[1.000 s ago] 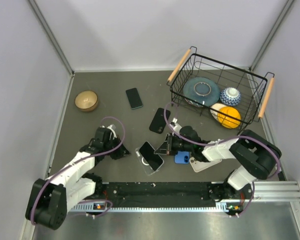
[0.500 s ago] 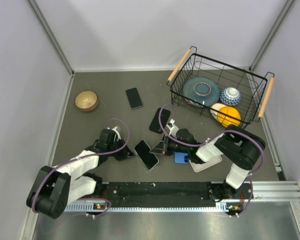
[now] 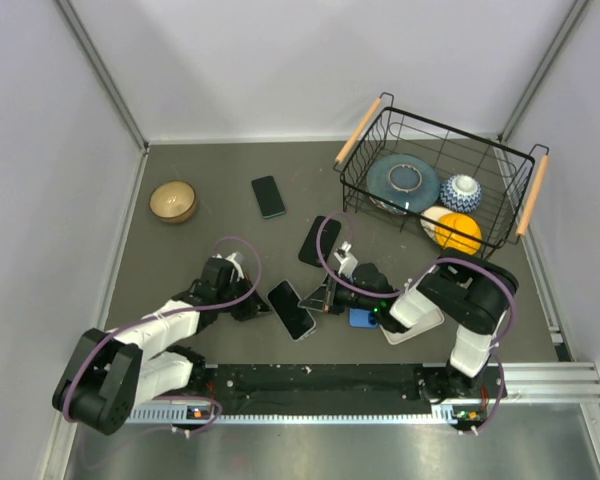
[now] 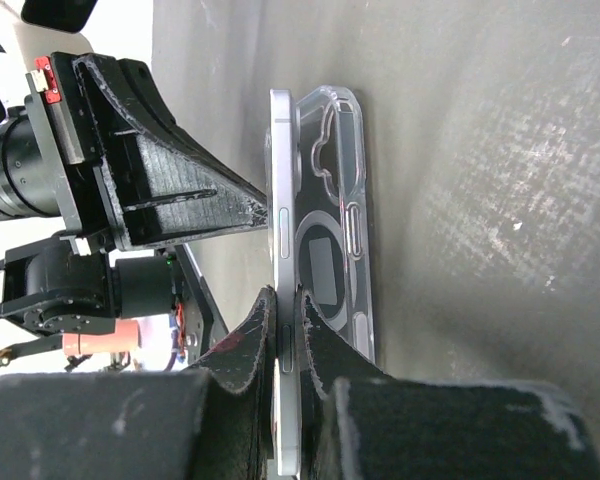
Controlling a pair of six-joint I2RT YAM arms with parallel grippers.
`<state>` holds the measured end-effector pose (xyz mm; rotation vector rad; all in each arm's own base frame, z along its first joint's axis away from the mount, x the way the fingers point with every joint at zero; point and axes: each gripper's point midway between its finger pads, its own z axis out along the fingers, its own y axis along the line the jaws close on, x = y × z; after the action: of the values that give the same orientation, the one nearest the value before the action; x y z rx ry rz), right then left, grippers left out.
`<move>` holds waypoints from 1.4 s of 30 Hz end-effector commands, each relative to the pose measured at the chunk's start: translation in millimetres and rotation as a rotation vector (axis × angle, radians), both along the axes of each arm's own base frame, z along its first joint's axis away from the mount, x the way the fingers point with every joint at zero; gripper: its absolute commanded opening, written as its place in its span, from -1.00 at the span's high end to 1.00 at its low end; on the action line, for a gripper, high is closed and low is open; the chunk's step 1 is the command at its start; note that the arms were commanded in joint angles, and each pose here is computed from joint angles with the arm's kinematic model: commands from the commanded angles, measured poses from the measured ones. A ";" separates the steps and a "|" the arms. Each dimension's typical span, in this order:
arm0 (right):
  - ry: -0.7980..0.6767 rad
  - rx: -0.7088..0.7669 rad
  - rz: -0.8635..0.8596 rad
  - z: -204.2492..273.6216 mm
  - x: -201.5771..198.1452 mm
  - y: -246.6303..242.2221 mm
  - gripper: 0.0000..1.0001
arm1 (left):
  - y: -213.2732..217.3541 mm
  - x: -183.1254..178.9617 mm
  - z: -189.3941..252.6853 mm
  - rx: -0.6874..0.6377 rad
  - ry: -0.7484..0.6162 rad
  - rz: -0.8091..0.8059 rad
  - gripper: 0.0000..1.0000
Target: Put the phone into the phone case
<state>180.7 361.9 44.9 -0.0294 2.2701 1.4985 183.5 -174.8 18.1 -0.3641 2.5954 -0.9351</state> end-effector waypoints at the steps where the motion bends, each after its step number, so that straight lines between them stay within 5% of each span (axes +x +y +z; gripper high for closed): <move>1: 0.008 -0.017 0.012 -4.8 -9.9 6.5 1.00 | 1.6 -5.5 -11.0 0.024 0.009 0.000 1.00; 7: 0.025 -0.090 -0.015 -6.5 -7.7 6.3 0.91 | 0.7 -4.7 -5.3 0.011 -0.010 0.003 1.00; 19: 0.006 -0.227 -0.004 9.0 -9.0 2.3 0.35 | 10.6 0.0 15.9 0.037 -0.061 0.062 1.00; 23: -0.039 -0.251 0.012 21.2 -9.9 -3.5 0.17 | 16.2 9.3 34.5 0.052 -0.136 0.091 0.71; 24: -0.052 -0.245 0.027 29.3 -9.6 -0.5 0.12 | 16.3 9.6 35.9 0.050 -0.142 0.093 0.50; 31: -0.114 -0.313 0.112 38.2 -10.9 -0.1 -0.24 | 9.2 9.6 36.0 0.014 -0.147 0.067 0.06; 35: -0.136 -0.295 0.178 34.8 -15.5 6.8 -0.50 | 5.3 9.8 30.4 0.005 -0.130 0.052 -0.03; 42: -0.158 -0.301 0.264 18.7 -19.5 13.2 -0.54 | 6.0 9.7 14.6 0.031 -0.086 0.049 -0.02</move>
<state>160.6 359.2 54.9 -0.4143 2.4725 1.1563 183.7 -164.2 29.9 -0.3929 2.5361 -0.8589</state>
